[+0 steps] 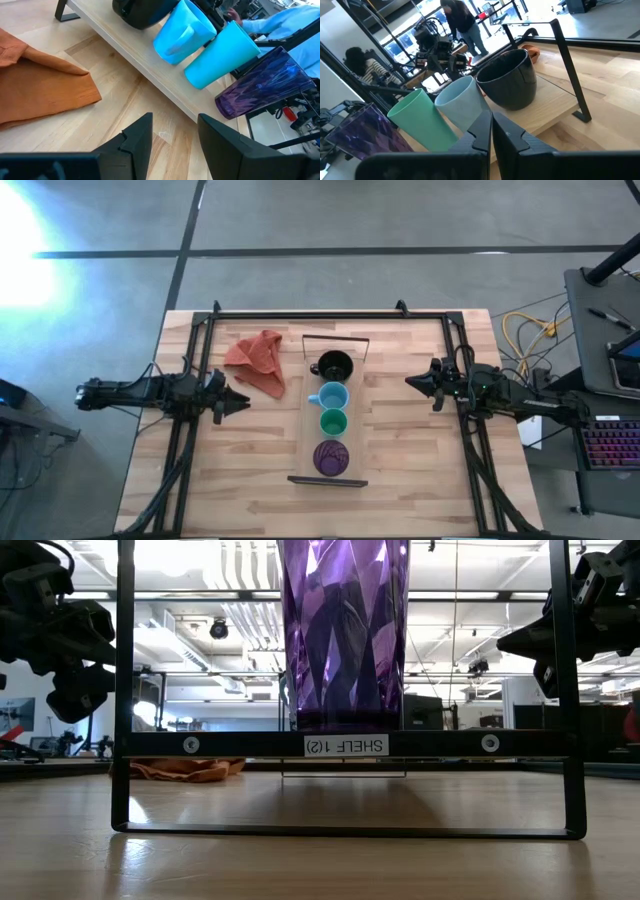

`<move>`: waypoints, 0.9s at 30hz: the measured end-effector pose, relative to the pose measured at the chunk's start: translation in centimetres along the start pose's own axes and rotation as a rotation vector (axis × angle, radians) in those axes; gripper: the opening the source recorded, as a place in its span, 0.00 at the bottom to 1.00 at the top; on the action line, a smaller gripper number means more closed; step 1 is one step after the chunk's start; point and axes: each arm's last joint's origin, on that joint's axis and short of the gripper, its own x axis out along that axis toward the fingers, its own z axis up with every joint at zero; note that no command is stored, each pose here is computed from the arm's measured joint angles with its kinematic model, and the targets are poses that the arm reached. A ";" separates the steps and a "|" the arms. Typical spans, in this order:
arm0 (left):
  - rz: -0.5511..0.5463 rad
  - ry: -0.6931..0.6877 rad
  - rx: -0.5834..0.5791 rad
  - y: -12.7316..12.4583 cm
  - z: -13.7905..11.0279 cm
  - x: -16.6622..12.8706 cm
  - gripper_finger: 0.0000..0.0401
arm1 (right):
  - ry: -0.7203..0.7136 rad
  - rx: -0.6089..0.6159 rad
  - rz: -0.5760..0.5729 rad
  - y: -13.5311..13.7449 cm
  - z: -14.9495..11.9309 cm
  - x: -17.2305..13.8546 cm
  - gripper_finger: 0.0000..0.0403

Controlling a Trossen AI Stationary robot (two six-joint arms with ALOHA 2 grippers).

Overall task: Stack small to large cups/mugs on shelf
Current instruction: Return to Home Position

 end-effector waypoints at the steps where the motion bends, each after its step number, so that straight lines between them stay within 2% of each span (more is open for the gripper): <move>1: 0.000 0.000 0.000 0.0 0.0 0.0 0.35 | 0.000 0.000 0.000 0.0 0.0 0.0 0.02; 27: 0.006 0.006 0.001 0.0 0.0 0.1 0.35 | 0.000 0.000 0.000 0.0 0.0 0.0 0.02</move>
